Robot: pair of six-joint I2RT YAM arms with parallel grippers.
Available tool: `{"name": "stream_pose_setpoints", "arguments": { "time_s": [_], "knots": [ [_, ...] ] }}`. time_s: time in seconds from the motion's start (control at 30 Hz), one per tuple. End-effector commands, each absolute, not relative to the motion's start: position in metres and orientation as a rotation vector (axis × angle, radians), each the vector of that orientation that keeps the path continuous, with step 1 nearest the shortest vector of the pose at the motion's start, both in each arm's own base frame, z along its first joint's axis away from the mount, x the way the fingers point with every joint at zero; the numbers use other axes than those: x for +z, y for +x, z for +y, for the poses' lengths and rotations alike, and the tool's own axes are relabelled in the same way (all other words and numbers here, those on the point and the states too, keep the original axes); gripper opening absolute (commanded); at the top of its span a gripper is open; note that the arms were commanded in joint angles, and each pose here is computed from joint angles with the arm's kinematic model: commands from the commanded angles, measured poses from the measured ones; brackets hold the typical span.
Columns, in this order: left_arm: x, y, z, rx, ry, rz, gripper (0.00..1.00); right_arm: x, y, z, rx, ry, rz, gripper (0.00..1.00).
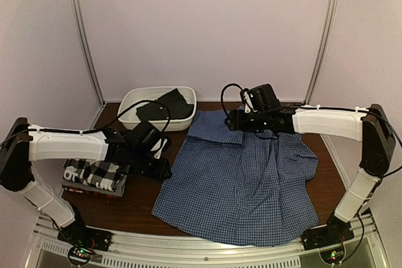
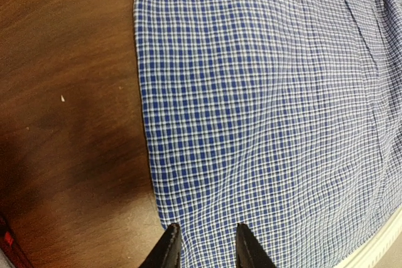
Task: Fold and stack the long sleeve shirts
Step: Flatten out the 1/3-folded shirt at the center of the board, then move the flattened shirt to the center of the board.
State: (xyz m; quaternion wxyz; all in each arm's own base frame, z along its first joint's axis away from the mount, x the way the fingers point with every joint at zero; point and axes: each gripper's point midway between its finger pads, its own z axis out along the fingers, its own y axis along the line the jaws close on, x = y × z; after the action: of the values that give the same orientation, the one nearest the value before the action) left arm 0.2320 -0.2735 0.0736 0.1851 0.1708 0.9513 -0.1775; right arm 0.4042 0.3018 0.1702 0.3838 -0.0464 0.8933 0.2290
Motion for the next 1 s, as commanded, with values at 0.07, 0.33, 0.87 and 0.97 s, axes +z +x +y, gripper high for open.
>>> {"name": "stream_pose_setpoints", "arguments": {
  "time_s": [0.07, 0.33, 0.87, 0.97],
  "knots": [
    [0.092, 0.248, -0.296, -0.559, 0.544, 2.621, 0.31, 0.156, 0.401, 0.216, 0.545, 0.218, 2.247, 0.75],
    [0.088, 0.251, -0.317, -0.648, 0.596, 2.623, 0.3, 0.125, 0.415, 0.129, 0.619, 0.555, 2.135, 0.77],
    [0.057, 0.242, -0.31, -0.617, 0.609, 2.689, 0.3, 0.044, 0.43, 0.058, 0.506, 0.793, 2.231, 0.77],
    [0.047, 0.238, -0.312, -0.621, 0.625, 2.709, 0.3, 0.04, 0.424, 0.038, 0.463, 0.842, 2.236, 0.77]
  ]
}}
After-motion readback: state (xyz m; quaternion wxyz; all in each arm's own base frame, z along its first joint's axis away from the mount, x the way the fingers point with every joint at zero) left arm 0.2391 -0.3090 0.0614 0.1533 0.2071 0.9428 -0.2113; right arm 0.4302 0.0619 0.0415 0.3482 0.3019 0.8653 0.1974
